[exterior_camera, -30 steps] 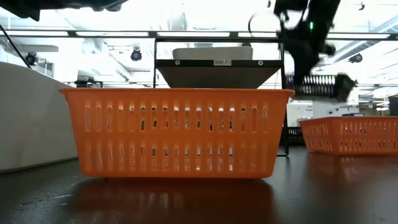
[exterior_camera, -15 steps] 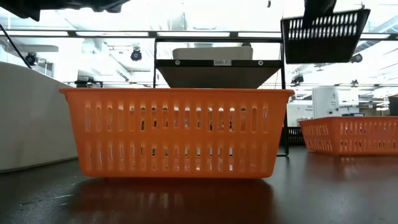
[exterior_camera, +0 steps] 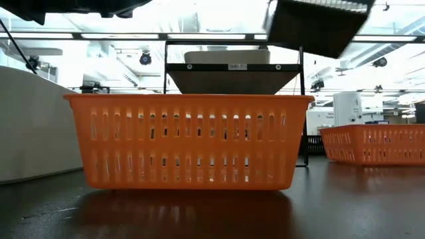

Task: Stack baskets on shelf by color
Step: Put the bottom right black bin on the shelf

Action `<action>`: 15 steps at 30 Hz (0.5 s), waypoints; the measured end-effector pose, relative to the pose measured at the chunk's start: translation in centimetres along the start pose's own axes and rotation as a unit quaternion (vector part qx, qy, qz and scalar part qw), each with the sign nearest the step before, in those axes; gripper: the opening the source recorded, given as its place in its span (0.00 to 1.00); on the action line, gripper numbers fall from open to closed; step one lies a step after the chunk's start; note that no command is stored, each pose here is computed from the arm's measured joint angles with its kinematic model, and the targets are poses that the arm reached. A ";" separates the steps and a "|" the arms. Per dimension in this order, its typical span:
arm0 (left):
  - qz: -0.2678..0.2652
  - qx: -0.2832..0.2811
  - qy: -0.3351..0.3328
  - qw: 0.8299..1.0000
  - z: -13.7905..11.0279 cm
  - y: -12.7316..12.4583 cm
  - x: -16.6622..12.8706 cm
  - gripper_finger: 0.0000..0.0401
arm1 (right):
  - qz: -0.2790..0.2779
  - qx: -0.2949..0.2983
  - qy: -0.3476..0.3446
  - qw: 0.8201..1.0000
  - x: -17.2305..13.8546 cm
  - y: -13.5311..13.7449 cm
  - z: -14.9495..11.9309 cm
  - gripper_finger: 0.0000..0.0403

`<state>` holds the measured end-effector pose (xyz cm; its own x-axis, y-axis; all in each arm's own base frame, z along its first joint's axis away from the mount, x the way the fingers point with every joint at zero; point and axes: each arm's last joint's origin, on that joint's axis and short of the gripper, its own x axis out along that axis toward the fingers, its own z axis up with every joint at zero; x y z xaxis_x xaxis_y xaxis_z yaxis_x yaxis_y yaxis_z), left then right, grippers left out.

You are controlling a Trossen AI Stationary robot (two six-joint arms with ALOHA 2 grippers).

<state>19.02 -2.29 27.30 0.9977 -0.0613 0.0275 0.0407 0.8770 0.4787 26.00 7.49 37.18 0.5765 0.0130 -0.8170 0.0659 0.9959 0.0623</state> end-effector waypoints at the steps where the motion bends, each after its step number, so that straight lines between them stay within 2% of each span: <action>1: 0.000 0.000 0.000 1.000 0.0 0.0 0.0 0.00 | 0.002 -0.006 -0.007 1.000 0.4 0.2 0.3 0.02; 5: 0.000 -0.001 -0.001 1.000 0.0 0.0 0.0 0.00 | -0.008 -0.033 -0.019 0.999 1.9 0.5 1.1 0.02; 10: -0.001 -0.006 0.002 1.000 -0.1 0.0 0.0 0.00 | -0.037 -0.041 -0.015 0.998 2.7 0.5 1.2 0.02; 15: -0.002 -0.012 0.003 1.000 -0.1 -0.1 0.1 0.00 | -0.037 -0.038 -0.032 0.998 3.4 0.6 1.8 0.02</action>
<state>19.09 -2.31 27.19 0.9979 -0.0617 0.0199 0.0458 0.8884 0.4568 29.43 8.01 35.49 0.6238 -0.0648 -0.7789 0.0494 0.9978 -0.0434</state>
